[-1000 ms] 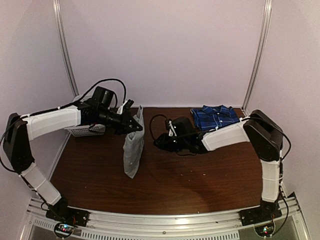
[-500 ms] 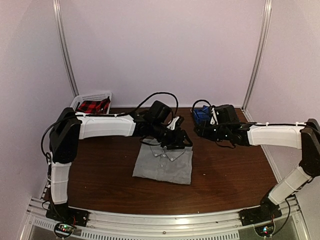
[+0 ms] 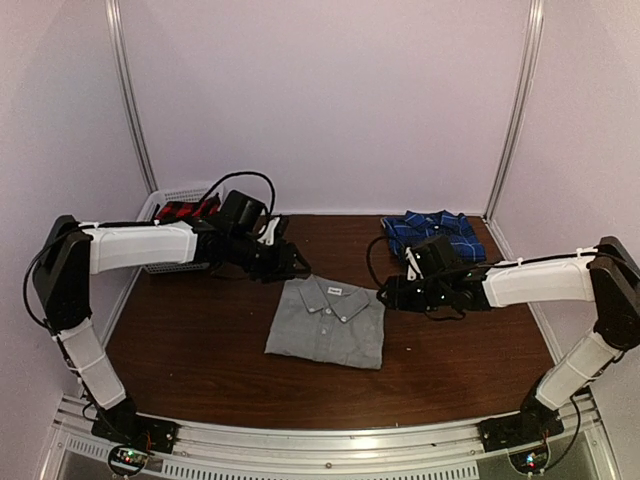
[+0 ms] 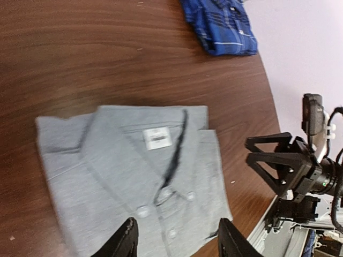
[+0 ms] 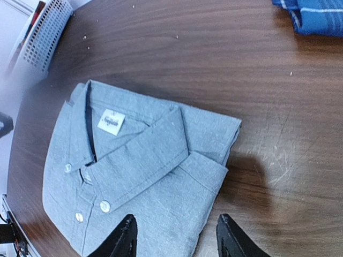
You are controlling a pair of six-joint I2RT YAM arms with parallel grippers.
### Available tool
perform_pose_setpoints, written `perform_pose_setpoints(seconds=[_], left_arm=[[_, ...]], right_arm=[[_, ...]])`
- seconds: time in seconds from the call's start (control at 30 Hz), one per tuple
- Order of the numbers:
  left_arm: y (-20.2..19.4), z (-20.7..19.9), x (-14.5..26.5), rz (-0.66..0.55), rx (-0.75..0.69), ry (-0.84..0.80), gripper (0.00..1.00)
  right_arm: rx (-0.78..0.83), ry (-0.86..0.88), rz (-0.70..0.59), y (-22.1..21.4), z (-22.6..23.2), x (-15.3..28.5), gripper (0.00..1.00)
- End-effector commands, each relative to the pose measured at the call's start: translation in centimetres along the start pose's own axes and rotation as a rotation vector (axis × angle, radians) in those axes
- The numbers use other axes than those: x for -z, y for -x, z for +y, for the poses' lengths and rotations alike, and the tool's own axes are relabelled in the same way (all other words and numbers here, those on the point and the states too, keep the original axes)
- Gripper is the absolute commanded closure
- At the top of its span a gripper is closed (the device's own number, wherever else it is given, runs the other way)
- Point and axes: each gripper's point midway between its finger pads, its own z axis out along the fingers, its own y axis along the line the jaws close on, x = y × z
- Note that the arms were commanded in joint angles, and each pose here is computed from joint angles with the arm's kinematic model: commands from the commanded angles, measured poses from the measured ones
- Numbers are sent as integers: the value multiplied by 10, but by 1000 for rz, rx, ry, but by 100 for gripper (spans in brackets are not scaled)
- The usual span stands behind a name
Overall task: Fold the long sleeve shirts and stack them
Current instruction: Turn over the square-folded shirt at the center of the board, then move the square-folded shirt to the center of the board.
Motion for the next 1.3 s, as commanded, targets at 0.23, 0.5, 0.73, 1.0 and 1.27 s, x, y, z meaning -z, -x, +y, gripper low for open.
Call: perform_pose_setpoints(seconds=[0.23, 0.5, 0.73, 1.0, 1.27], left_arm=[[-46, 80, 8, 125, -26, 110, 48], [-60, 101, -5, 165, -24, 151, 48], [-70, 109, -21, 199, -12, 149, 49], [-82, 113, -35, 217, -15, 214, 51], [-85, 115, -44, 209, 29, 253, 72]], right_arm=[[-2, -41, 74, -32, -11, -20, 46], [1, -65, 100, -45, -17, -25, 47], [6, -110, 116, -54, -27, -33, 47], [25, -159, 144, -65, -32, -45, 50], [46, -158, 159, -68, -26, -54, 60]])
